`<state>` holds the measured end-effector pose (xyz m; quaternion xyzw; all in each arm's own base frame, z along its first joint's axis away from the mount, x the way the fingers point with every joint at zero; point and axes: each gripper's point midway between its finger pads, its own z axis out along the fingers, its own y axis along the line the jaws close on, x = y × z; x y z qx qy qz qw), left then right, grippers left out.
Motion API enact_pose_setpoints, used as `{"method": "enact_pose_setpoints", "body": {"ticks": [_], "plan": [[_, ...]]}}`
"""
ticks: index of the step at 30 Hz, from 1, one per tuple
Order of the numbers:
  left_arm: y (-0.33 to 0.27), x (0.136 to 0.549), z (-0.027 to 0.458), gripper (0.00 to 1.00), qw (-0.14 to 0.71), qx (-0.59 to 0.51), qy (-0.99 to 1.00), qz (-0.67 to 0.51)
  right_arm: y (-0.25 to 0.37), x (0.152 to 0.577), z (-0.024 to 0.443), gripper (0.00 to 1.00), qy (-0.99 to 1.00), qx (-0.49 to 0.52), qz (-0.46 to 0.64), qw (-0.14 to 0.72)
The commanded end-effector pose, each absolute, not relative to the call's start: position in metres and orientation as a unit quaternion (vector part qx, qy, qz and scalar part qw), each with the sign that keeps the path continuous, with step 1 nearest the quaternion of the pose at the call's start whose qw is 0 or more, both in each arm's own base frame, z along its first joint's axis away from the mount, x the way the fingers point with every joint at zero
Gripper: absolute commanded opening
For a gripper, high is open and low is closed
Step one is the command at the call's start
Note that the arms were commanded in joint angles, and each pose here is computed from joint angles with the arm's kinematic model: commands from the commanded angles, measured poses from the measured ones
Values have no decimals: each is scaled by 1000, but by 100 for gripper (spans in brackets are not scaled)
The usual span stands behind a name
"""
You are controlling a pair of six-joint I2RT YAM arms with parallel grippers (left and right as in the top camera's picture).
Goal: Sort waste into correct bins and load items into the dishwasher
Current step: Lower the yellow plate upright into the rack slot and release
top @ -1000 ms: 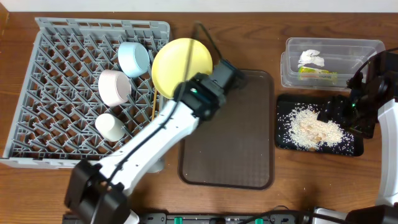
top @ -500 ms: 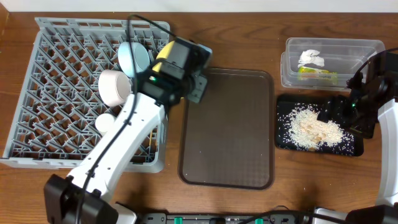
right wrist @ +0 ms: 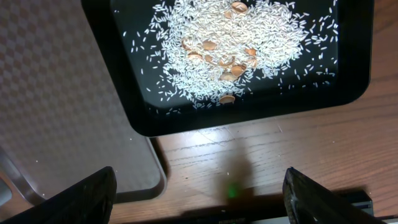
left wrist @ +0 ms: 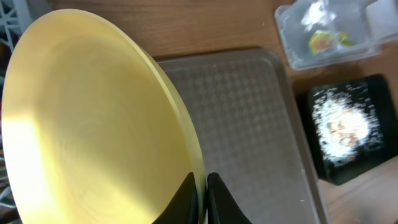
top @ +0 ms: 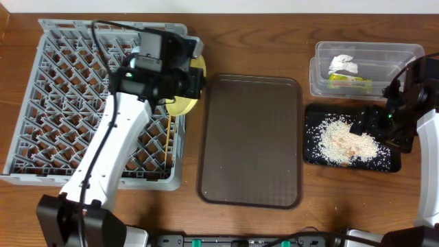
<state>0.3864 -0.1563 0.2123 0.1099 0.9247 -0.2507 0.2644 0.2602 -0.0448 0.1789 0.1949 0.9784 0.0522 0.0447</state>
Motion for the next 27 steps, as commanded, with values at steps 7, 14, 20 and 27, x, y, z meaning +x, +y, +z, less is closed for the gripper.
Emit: {"method": "enact_pose_setpoints", "body": {"ticks": [7, 14, 20, 27], "plan": [[-113, 396, 222, 9, 276, 44, 921, -272, -47, 263, 183, 84, 976, 203, 54, 51], [-75, 404, 215, 42, 285, -1, 932, -224, -47, 263, 183, 84, 976, 203, 54, 51], [-52, 403, 212, 58, 287, -26, 940, -184, -47, 263, 183, 84, 976, 203, 54, 51], [-50, 383, 247, 69, 320, -20, 929, -183, -25, 283, 189, 86, 978, 146, 117, 88]]}}
